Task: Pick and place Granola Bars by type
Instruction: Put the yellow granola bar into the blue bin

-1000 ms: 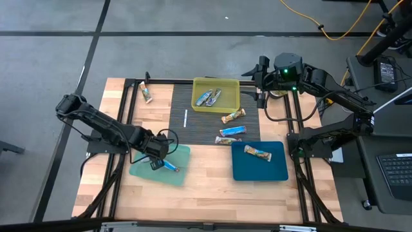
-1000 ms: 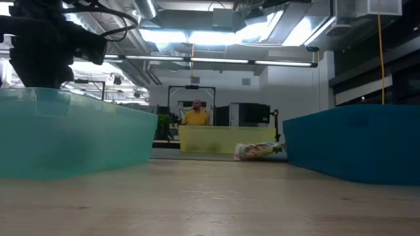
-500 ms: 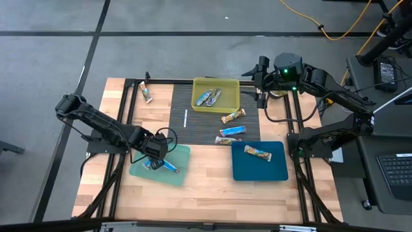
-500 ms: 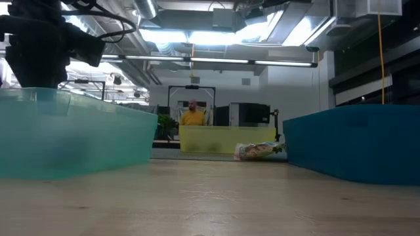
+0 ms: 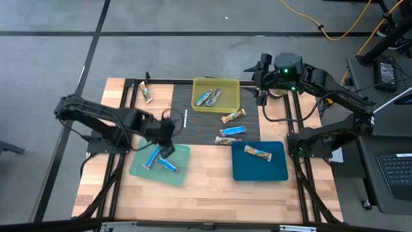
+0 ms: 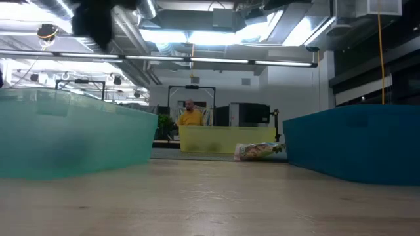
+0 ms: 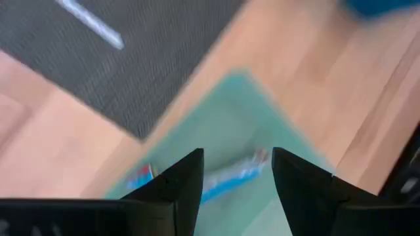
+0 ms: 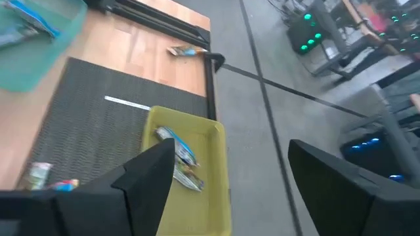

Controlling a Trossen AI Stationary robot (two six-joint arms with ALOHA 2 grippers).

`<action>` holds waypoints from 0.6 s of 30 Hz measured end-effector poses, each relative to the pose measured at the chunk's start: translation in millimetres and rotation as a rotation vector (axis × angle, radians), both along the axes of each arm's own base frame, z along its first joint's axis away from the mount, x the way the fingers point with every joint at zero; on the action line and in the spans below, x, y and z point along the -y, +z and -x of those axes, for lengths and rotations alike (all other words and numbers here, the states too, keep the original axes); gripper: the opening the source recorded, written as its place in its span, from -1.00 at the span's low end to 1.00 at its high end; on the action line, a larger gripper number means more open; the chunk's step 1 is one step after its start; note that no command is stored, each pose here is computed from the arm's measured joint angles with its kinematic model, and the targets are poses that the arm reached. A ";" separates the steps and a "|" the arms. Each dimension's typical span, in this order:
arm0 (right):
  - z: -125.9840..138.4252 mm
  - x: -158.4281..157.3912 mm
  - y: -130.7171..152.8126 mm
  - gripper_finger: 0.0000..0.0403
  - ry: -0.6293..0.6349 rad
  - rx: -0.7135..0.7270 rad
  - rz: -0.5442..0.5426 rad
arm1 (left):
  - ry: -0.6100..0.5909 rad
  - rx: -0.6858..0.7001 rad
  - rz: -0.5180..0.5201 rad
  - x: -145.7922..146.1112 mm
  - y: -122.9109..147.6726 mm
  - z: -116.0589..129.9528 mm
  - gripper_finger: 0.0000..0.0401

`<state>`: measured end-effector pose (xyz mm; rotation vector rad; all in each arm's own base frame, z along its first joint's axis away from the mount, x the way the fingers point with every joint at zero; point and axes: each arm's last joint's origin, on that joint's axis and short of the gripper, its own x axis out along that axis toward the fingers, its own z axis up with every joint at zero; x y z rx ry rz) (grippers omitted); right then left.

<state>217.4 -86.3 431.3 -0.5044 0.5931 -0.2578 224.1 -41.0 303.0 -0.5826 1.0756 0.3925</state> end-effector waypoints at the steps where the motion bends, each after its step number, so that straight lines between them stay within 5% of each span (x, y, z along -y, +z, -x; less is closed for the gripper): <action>1: -0.3 0.2 0.6 0.48 0.001 0.003 0.010 | 0.028 0.027 -0.010 -5.1 9.6 -1.7 -0.15; 8: -3.9 1.6 9.1 0.48 0.003 0.090 0.052 | 0.334 0.118 -0.185 -41.3 50.9 1.8 -0.23; 18: -6.7 2.7 17.4 0.48 -0.003 0.180 0.074 | 0.673 0.036 -0.279 -95.9 42.8 8.5 -0.30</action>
